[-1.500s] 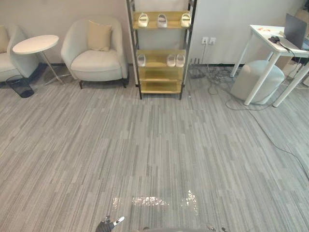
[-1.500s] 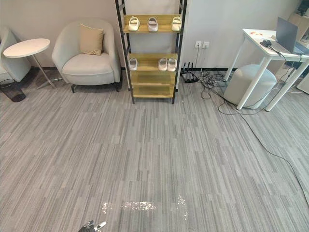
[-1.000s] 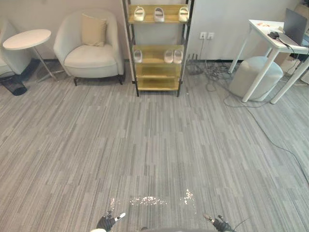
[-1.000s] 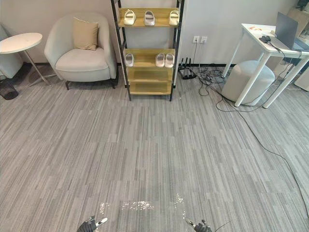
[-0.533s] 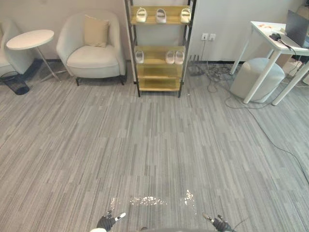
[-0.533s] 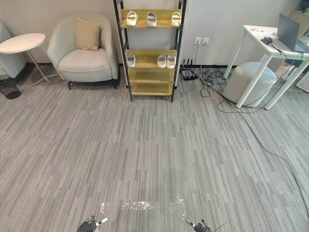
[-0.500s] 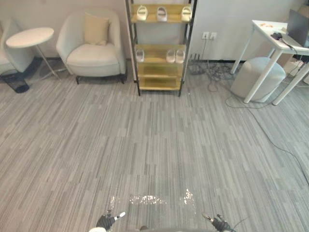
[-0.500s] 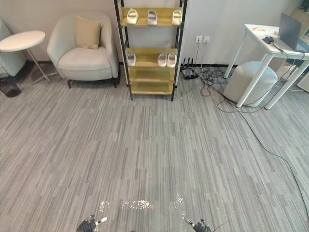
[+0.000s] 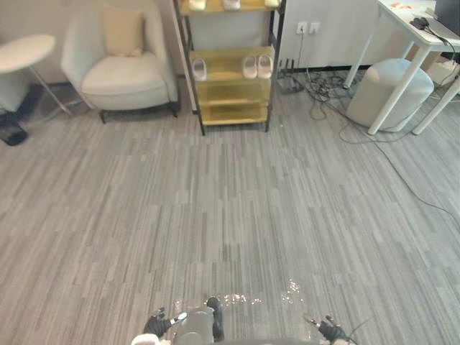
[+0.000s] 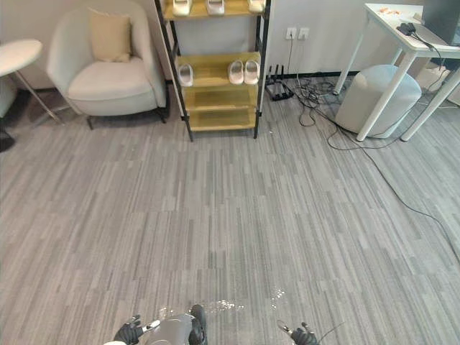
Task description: Organize the slippers on the shoe rack
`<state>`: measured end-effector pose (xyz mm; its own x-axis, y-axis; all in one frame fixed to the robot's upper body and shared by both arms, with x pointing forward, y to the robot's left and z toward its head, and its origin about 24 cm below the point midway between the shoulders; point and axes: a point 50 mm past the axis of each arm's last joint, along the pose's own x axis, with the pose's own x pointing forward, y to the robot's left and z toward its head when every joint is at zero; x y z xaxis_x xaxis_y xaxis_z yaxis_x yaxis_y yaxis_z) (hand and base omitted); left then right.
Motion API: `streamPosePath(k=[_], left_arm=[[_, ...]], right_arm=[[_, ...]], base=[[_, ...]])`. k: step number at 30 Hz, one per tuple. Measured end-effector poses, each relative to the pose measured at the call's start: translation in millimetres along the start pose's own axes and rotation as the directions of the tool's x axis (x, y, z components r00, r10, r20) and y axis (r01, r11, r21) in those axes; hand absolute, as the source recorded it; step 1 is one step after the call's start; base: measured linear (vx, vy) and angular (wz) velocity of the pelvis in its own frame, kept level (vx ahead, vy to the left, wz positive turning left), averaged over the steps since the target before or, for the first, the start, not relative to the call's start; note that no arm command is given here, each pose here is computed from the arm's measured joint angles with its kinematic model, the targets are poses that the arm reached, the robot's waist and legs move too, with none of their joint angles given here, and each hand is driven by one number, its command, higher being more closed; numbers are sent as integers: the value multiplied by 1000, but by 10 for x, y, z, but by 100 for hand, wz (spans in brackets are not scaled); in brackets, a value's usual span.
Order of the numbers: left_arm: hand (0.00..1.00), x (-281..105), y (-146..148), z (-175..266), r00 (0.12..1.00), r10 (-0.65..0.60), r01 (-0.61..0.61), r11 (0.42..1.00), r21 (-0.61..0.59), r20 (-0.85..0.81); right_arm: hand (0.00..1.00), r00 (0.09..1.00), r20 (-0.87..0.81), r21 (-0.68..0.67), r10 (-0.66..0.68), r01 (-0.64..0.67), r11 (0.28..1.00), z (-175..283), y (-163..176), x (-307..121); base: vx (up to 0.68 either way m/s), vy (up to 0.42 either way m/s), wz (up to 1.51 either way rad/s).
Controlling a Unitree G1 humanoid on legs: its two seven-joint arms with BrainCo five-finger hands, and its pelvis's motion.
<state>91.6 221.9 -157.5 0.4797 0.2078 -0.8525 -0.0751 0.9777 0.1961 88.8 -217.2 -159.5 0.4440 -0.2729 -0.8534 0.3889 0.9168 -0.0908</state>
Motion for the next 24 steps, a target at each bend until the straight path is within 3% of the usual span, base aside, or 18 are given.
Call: streamPosePath(k=[7, 13, 17, 24], left_arm=[[0, 17, -46, 63, 1000, -23, 23, 999, 37, 16], [0, 41, -143, 186, 997, -47, 45, 999, 25, 55], [0, 18, -512, 212, 992, -113, 116, 991, -66, 55], [0, 36, -422, 329, 991, -76, 89, 989, -119, 110]], right_arm=[[0, 999, 40, -22, 18, -17, 1000, 126, 30, 28], [0, 997, 67, -33, 27, -24, 999, 171, 37, 25], [0, 998, 61, -61, -7, 11, 998, 195, -133, 36], [0, 999, 47, -51, -2, 4, 999, 169, -78, 39]], base=[[487, 85, 6], [445, -159, 19], [396, -228, 15], [348, -101, -15]])
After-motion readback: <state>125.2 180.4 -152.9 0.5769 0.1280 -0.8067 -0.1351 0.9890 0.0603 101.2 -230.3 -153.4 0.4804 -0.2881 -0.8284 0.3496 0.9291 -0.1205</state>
